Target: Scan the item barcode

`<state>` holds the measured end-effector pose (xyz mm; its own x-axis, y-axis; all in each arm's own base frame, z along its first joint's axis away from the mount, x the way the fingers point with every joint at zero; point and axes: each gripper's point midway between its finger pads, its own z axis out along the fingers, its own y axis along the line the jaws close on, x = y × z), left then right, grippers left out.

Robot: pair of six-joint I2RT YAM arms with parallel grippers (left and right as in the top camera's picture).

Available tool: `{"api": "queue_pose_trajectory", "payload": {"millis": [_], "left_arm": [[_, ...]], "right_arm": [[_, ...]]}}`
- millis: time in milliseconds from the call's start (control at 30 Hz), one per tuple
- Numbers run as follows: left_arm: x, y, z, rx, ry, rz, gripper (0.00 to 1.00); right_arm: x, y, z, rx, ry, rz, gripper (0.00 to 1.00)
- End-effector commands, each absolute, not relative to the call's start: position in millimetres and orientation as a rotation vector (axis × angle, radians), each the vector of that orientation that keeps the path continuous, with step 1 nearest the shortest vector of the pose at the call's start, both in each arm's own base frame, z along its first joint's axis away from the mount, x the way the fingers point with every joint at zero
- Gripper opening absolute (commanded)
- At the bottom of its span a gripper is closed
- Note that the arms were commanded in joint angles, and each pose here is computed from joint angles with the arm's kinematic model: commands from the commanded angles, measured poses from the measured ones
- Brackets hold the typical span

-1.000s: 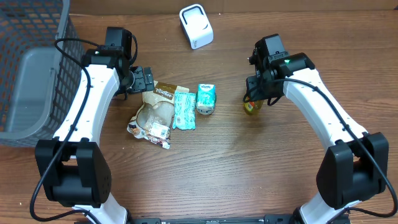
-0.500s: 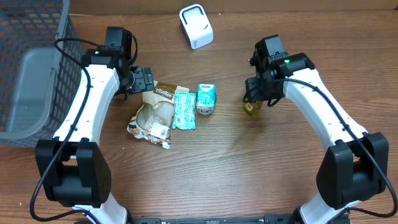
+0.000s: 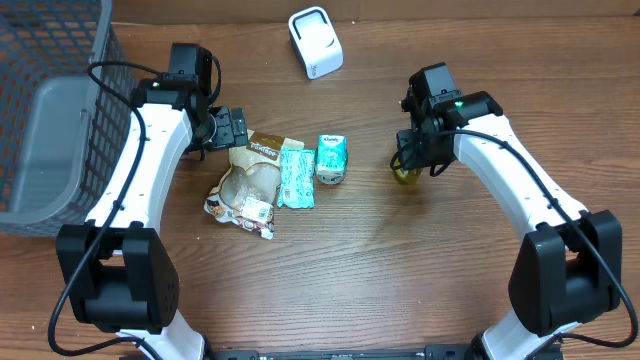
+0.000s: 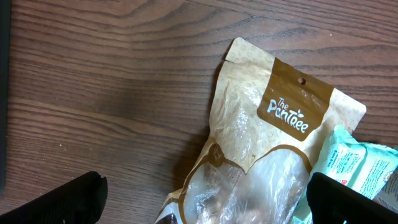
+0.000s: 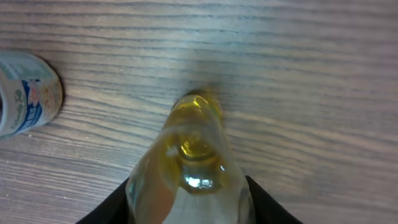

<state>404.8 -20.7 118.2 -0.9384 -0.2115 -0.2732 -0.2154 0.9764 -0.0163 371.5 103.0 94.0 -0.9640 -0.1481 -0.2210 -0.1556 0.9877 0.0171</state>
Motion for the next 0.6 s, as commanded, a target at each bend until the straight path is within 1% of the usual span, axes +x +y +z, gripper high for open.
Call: {"api": "queue_pose_trajectory", "payload": {"millis": [0,33,100,267,433,567], "left_arm": [[407.7,-20.1,124.9,-0.317,2.827,0.022,1.0],[407.7,-20.1,124.9,-0.317,2.827,0.022,1.0],[407.7,-20.1,124.9,-0.317,2.827,0.022,1.0],[407.7,-20.1,124.9,-0.317,2.827,0.022,1.0],[407.7,-20.1,124.9,-0.317,2.827,0.022,1.0],[407.7,-20.1,124.9,-0.317,2.827,0.022,1.0]], "right_arm": [[383.7,103.2,117.3,-0.12,2.871,0.086,0.38],[385.0,103.4,125.8,-0.106,2.866,0.113,0.36],[384.5,107.2,139.8,-0.095,2.862,0.198,0.36],[373.5,118.1,185.8,-0.049,2.816,0.561,0.36],[348.0,119.9,236.3,-0.005,2.71,0.992,0.34],[322.6,122.7,280.7,-0.104,2.533,1.361,0.35]]}}
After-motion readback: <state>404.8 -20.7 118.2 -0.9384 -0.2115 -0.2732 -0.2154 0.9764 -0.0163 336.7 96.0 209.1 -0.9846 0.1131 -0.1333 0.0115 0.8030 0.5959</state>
